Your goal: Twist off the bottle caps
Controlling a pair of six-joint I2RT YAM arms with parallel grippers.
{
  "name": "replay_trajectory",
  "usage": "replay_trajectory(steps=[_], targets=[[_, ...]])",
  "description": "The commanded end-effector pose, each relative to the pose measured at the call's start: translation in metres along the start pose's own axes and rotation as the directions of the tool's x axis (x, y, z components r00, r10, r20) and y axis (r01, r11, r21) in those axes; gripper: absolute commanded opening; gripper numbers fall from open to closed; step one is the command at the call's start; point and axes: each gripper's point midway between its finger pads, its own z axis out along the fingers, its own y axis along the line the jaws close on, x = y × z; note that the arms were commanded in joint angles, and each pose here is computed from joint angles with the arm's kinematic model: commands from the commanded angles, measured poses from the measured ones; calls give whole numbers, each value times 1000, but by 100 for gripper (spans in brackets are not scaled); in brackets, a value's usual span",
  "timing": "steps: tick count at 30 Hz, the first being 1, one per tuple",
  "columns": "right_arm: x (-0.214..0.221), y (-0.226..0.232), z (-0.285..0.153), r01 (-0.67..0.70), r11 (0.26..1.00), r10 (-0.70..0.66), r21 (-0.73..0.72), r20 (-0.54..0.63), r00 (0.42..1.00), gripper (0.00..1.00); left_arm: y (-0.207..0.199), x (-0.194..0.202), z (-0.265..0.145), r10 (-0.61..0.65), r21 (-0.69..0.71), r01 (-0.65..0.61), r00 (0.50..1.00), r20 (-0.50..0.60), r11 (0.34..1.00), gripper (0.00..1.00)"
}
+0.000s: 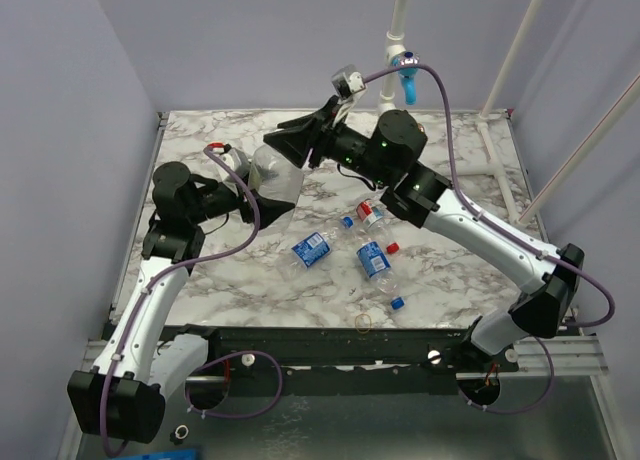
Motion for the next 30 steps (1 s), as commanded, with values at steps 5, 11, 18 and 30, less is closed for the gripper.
replay_trajectory(steps=[5,11,18,30], targets=[[-23,97,-85,87,741,-95,-666,25,995,0,-70,-47,-13,-104,367,94,995,8,925,25],[-18,102,-117,34,612,-108,-790,-41,993,0,-78,-54,-17,-100,406,90,995,4,909,26],[-34,50,-65,66,883,-65,-464,19,998,67,-70,-49,-13,-94,369,82,996,13,926,26],[-46,-4,-18,22,995,-28,101,62,998,100,23,-26,-1,147,-124,-141,988,48,982,18]])
